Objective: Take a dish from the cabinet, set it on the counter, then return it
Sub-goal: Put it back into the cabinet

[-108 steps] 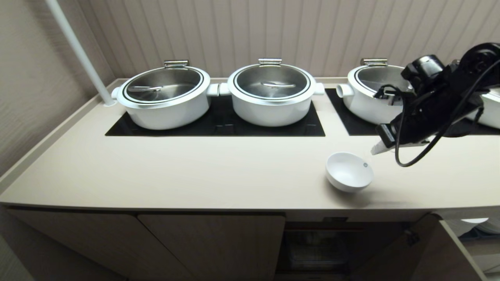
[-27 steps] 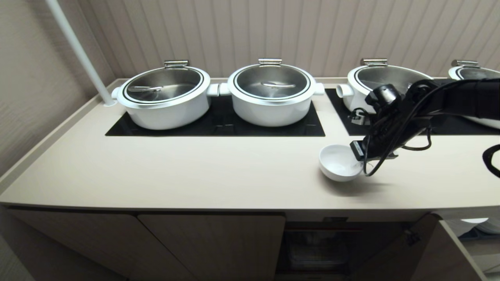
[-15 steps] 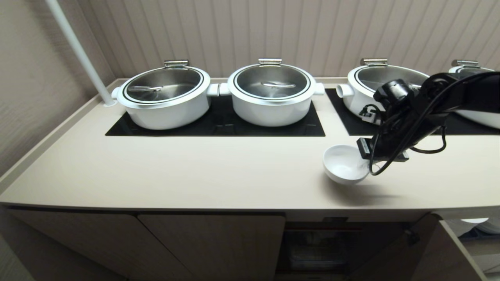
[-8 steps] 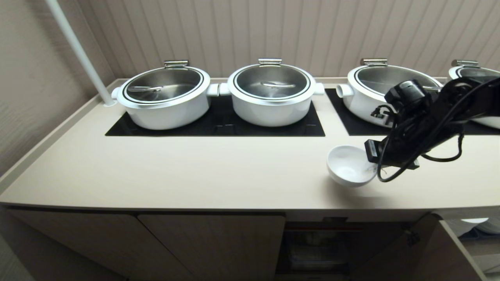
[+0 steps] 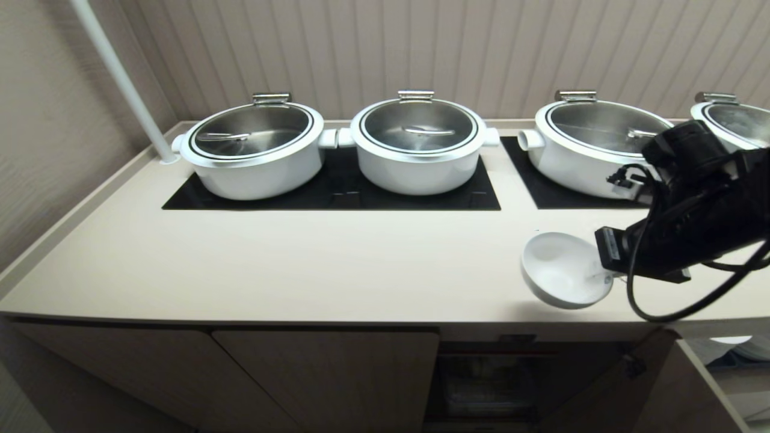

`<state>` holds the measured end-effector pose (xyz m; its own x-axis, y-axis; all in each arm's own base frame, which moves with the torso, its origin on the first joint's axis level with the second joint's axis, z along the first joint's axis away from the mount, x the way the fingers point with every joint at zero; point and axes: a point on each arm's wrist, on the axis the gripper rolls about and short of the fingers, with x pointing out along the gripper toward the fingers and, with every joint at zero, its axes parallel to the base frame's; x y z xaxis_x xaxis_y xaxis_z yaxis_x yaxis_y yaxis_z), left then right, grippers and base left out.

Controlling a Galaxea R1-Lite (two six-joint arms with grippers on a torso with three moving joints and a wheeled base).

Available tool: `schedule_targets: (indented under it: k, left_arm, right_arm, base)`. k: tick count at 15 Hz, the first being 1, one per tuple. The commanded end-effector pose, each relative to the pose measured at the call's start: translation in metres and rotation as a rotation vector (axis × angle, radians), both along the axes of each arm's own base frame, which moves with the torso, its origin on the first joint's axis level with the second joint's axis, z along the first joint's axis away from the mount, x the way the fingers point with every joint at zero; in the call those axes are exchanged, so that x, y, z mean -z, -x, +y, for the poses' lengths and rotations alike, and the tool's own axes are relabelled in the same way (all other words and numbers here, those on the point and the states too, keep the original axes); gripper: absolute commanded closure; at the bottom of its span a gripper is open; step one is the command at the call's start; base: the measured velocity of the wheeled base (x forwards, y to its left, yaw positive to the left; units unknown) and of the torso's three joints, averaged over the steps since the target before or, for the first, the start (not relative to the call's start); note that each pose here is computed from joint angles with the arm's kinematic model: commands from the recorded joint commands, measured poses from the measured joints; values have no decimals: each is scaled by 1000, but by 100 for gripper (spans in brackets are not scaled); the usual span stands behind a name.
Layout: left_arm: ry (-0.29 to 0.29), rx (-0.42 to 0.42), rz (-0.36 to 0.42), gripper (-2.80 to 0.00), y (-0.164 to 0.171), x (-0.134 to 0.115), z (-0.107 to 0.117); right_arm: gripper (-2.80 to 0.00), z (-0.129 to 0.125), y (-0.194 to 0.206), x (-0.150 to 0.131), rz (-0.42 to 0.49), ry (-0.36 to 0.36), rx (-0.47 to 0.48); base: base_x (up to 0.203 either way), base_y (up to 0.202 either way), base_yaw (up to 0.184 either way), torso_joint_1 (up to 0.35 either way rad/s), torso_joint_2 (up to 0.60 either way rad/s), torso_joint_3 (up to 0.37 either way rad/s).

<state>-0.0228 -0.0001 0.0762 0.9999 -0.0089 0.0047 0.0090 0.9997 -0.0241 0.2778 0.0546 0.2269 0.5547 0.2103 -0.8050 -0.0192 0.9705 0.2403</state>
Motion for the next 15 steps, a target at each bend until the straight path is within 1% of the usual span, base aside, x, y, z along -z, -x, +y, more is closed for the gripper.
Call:
schedule_targets:
  k: [1, 4, 10, 12, 15]
  left_arm:
    - [0, 0, -1, 0, 0, 0, 0]
    - [0, 0, -1, 0, 0, 0, 0]
    - [0, 0, -1, 0, 0, 0, 0]
    - [0, 0, -1, 0, 0, 0, 0]
    - [0, 0, 0, 0, 0, 0, 0]
  right_arm:
    - [0, -4, 32, -9, -31, -17, -14]
    - [0, -8, 59, -5, -49, -23, -28]
    - [0, -21, 108, -7, -94, -27, -9]
    - [0, -25, 126, -1, -91, -25, -4]
    - [0, -30, 155, 18, -65, -19, -4]
  base:
    - [0, 0, 0, 0, 0, 0]
    - [0, 0, 0, 0, 0, 0]
    - [0, 0, 0, 0, 0, 0]
    - [0, 0, 0, 0, 0, 0]
    - [0, 0, 0, 0, 0, 0]
